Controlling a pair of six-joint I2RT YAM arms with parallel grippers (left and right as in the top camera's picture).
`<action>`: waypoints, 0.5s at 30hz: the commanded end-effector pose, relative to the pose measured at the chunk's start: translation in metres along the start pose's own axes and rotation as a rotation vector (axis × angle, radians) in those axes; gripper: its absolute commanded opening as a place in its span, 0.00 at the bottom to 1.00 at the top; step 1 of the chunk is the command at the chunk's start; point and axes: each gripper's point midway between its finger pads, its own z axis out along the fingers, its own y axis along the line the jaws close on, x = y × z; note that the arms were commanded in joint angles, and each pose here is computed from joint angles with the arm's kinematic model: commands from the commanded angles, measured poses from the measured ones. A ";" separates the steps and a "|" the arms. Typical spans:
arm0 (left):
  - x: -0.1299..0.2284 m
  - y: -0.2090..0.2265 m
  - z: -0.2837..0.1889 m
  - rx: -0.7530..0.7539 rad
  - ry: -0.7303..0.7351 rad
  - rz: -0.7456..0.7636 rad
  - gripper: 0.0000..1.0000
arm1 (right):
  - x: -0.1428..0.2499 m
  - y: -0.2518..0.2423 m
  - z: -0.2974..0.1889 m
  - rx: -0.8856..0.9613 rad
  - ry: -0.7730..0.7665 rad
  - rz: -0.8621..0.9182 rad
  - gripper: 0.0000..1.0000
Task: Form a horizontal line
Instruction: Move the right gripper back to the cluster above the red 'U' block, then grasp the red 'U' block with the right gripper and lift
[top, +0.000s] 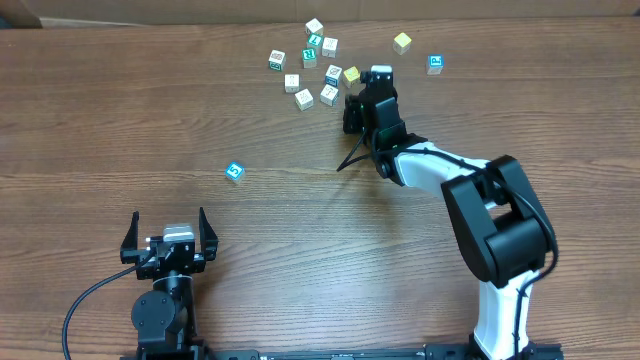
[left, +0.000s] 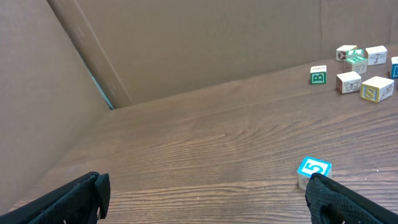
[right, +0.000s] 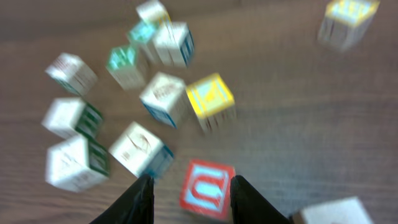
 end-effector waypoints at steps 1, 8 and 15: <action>0.001 0.000 0.000 -0.003 -0.001 0.019 1.00 | -0.024 0.007 -0.008 -0.019 -0.042 0.008 0.61; 0.001 0.000 0.000 -0.003 -0.001 0.019 1.00 | 0.007 -0.001 0.008 0.001 0.020 -0.003 0.64; 0.001 0.000 0.000 -0.003 -0.001 0.019 1.00 | 0.016 -0.002 0.018 -0.003 0.012 -0.002 0.64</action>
